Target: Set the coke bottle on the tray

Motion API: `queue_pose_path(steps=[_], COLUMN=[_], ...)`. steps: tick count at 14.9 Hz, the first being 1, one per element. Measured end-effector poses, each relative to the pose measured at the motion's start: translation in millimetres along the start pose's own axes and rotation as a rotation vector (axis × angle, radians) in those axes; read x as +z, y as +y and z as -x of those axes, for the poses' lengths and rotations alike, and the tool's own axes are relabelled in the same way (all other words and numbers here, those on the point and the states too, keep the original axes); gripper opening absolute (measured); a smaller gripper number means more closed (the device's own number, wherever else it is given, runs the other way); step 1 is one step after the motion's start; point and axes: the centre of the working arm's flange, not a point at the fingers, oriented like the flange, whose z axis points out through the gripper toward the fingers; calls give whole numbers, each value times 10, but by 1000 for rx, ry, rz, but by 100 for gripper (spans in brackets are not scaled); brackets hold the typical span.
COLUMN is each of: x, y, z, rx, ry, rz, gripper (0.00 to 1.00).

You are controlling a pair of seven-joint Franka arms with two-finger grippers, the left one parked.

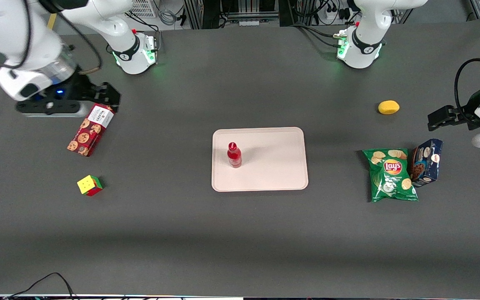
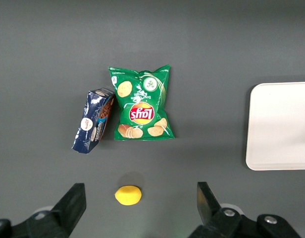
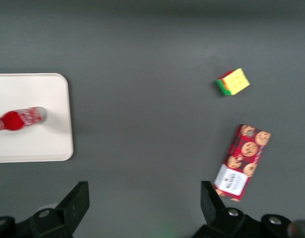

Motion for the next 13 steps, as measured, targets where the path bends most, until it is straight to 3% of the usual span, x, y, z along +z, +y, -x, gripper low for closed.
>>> queue_pose_path(steps=[6,13], x=[91,15], y=[1195,1754], z=[-292,-322], rx=[139,243], ry=[2,21], rz=[-11,-19], gripper=[100,100])
